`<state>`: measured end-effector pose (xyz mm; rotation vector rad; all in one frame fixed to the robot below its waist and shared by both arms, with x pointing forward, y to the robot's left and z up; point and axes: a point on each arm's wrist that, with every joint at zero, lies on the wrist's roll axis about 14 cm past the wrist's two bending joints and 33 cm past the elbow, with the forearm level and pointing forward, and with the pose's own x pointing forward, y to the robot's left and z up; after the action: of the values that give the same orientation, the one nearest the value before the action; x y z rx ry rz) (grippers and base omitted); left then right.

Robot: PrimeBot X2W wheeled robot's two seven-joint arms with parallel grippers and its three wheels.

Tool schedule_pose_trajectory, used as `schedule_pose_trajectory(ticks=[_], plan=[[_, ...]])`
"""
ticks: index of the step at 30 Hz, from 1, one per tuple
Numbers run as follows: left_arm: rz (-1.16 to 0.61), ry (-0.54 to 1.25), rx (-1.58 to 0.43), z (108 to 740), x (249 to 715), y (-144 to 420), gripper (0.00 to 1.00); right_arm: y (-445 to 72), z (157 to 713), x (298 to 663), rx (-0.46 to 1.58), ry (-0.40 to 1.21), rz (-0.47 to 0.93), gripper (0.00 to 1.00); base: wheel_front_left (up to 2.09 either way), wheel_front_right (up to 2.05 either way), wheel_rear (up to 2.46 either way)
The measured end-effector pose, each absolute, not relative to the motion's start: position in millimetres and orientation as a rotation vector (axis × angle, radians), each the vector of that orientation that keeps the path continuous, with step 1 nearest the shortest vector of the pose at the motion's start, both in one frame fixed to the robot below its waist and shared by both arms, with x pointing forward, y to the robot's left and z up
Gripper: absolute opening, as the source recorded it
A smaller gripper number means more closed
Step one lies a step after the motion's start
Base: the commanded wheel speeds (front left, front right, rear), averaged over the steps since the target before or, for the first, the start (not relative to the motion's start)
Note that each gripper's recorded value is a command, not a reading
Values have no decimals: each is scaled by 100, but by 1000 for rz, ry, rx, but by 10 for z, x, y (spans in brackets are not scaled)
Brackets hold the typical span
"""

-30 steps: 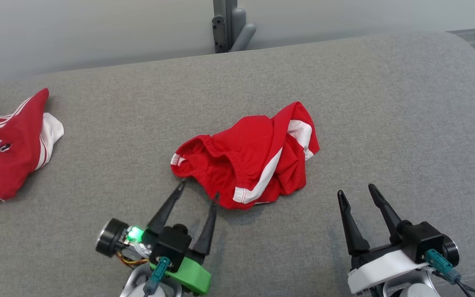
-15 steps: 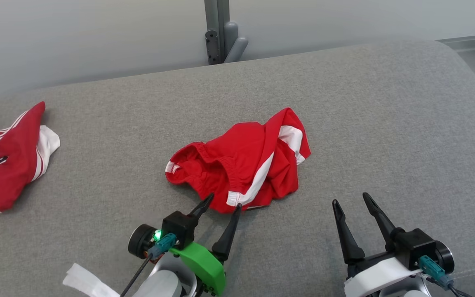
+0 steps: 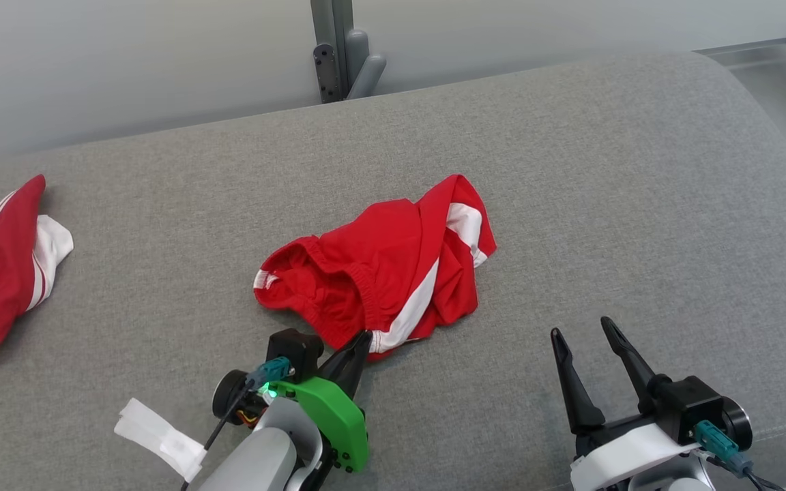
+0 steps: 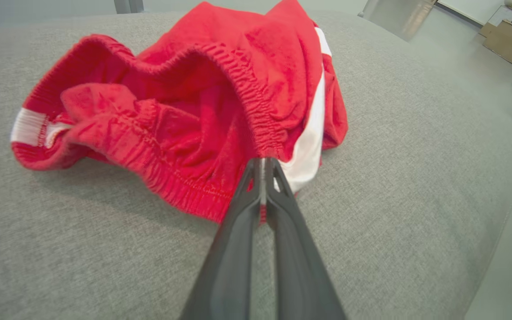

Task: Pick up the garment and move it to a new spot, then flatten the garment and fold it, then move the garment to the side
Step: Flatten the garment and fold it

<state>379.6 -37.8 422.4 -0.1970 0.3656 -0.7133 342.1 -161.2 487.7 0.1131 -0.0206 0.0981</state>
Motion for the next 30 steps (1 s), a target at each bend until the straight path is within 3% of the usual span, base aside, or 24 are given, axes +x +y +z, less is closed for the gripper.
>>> schedule_pose_trajectory(ticks=[1, 3, 4, 5, 6, 9, 10, 13, 14, 15, 16, 19, 21, 23, 30], plan=[[-711, 376, -201, 4212, 3799, -381, 7, -1618, 4881, 3427, 112, -22, 97, 100, 0, 0, 0], [-715, 390, -198, 4191, 3790, -388, 40, -1623, 4891, 3439, 112, -26, 96, 100, 0, 0, 0], [-715, 399, -203, 4179, 3782, -389, 63, -1623, 4897, 3447, 111, -27, 97, 100, 0, 0, 0], [-719, 408, -201, 4164, 3768, -394, 95, -1623, 4904, 3455, 111, -30, 97, 100, 0, 0, 0], [-724, 417, -197, 4147, 3752, -399, 100, -1622, 4912, 3464, 111, -32, 98, 100, 0, 0, 0], [-740, 448, -183, 4096, 3703, -408, 100, -1607, 4917, 3479, 112, -34, 103, 100, 0, 0, 0], [-742, 456, -182, 4084, 3695, -406, 89, -1601, 4916, 3483, 112, -33, 105, 100, 0, 0, 0], [-751, 469, -174, 4068, 3685, -405, 73, -1589, 4908, 3491, 113, -31, 108, 100, 0, 0, 0], [-753, 467, -174, 4077, 3692, -405, 53, -1586, 4905, 3494, 113, -30, 109, 100, 0, 0, 0], [-754, 465, -176, 4086, 3699, -407, 44, -1584, 4904, 3498, 114, -30, 110, 100, 0, 0, 0], [-756, 465, -179, 4090, 3703, -408, 44, -1583, 4901, 3501, 116, -29, 110, 100, 0, 0, 0], [-758, 479, -178, 4069, 3695, -405, 24, -1581, 4895, 3504, 120, -27, 110, 100, 0, 0, 0], [-765, 489, -175, 4051, 3681, -410, 24, -1582, 4890, 3508, 121, -25, 109, 100, 0, 0, 0], [-773, 498, -181, 4043, 3667, -429, 0, -1584, 4890, 3522, 122, -25, 109, 100, 0, 0, 0], [-750, 360, -254, 4304, 3850, -416, 0, -1571, 4838, 3603, 182, -10, 106, 100, 0, 0, 0]])
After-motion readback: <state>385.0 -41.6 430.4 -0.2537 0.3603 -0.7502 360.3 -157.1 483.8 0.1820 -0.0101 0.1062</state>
